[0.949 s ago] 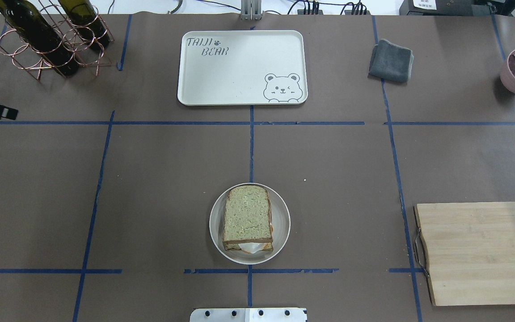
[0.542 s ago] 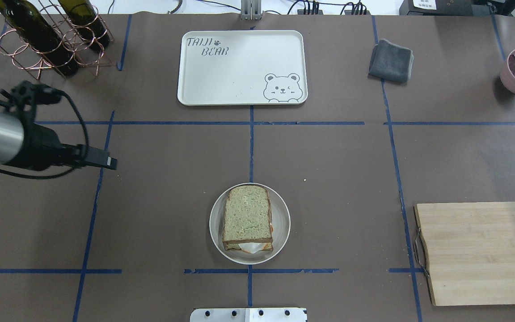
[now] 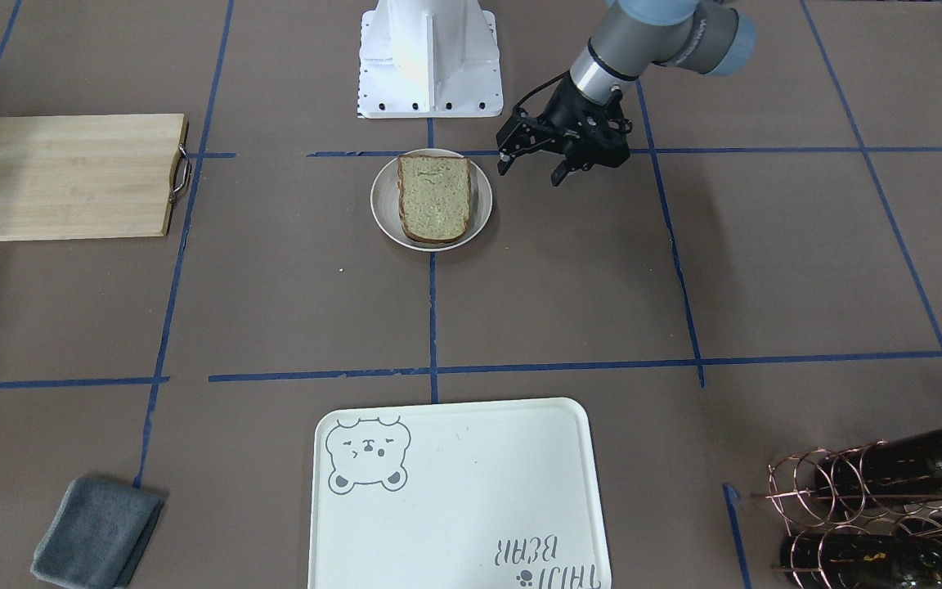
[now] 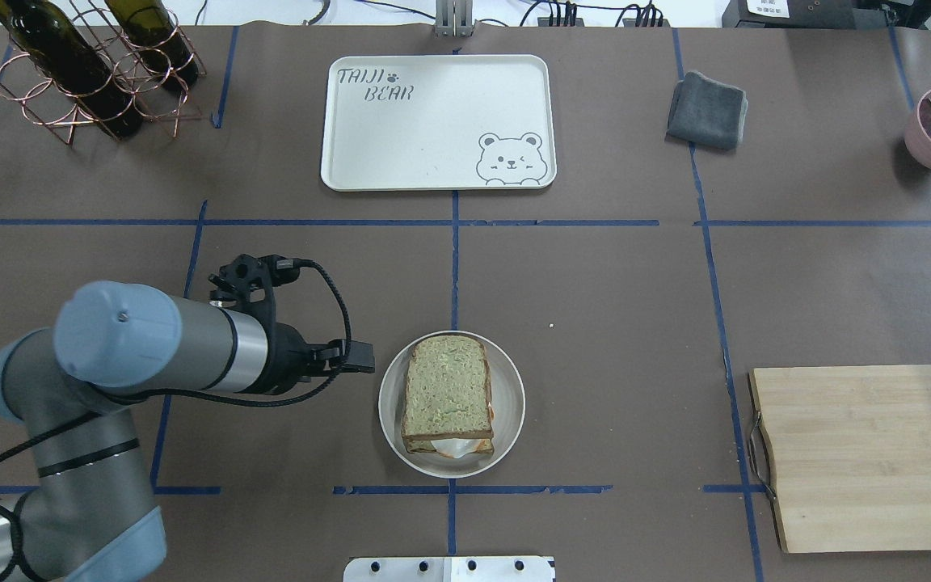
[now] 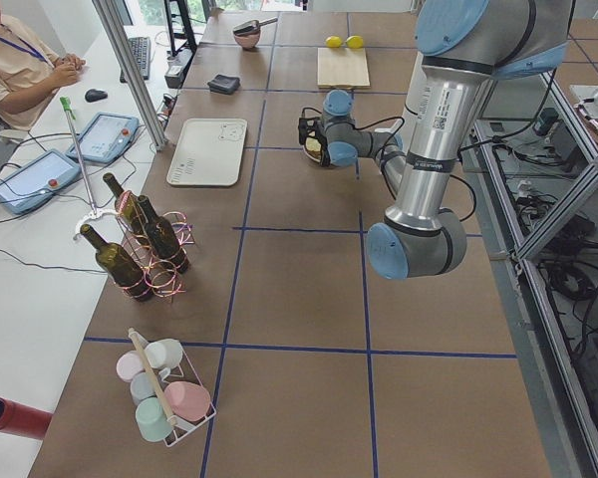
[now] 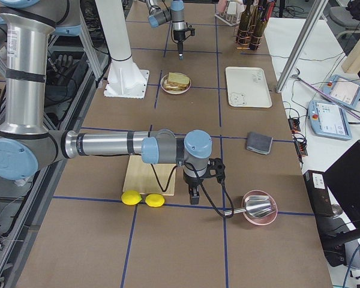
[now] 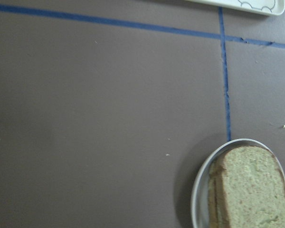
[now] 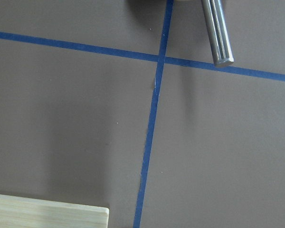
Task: Make sandwich and place on tray
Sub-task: 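Reach the left gripper to the plate rim and grasp it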
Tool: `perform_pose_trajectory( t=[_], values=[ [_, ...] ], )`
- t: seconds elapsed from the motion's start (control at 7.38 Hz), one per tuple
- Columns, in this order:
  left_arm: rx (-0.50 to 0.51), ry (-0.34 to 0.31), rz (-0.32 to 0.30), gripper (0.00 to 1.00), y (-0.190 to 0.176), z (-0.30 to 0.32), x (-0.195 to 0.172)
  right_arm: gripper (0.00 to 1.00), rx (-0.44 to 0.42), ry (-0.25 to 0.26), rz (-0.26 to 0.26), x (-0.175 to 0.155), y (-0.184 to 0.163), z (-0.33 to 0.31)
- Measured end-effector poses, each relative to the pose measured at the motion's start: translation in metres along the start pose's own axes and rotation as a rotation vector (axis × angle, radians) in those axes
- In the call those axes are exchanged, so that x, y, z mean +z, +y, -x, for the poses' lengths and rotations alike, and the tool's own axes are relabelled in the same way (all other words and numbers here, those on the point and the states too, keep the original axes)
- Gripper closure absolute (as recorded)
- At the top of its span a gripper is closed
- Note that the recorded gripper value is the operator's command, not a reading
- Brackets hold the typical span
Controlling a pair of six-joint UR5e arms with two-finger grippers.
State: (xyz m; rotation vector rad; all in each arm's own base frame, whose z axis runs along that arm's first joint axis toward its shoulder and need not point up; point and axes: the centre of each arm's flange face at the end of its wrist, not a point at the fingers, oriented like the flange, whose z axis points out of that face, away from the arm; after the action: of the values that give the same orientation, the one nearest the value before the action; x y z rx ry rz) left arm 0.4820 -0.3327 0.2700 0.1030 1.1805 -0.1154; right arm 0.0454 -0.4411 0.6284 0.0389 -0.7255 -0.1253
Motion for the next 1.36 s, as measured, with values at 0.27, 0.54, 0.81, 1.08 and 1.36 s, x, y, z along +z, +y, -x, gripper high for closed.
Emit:
perform_pose_trajectory(
  t=[0.27,0.54,0.81,1.08,1.36],
  values=[
    [-0.01,0.012,-0.011,0.59,0.008,0.0,0.036,0.0,0.0,0.0,0.0,0.0,0.0,0.0],
    [-0.012,0.014,-0.002,0.58,0.014,0.004,0.049,0.0,0.0,0.0,-0.001,0.0,0.0,0.0],
    [-0.012,0.013,0.001,0.58,0.015,0.004,0.053,0.0,0.001,0.0,0.0,0.0,0.0,0.0],
    [-0.012,0.007,0.005,0.58,0.016,0.004,0.06,0.0,0.002,0.0,0.0,0.0,0.0,0.0],
    [-0.004,0.004,0.024,0.67,0.027,0.0,0.069,0.0,0.001,0.0,0.0,0.0,0.0,0.0]
  ],
)
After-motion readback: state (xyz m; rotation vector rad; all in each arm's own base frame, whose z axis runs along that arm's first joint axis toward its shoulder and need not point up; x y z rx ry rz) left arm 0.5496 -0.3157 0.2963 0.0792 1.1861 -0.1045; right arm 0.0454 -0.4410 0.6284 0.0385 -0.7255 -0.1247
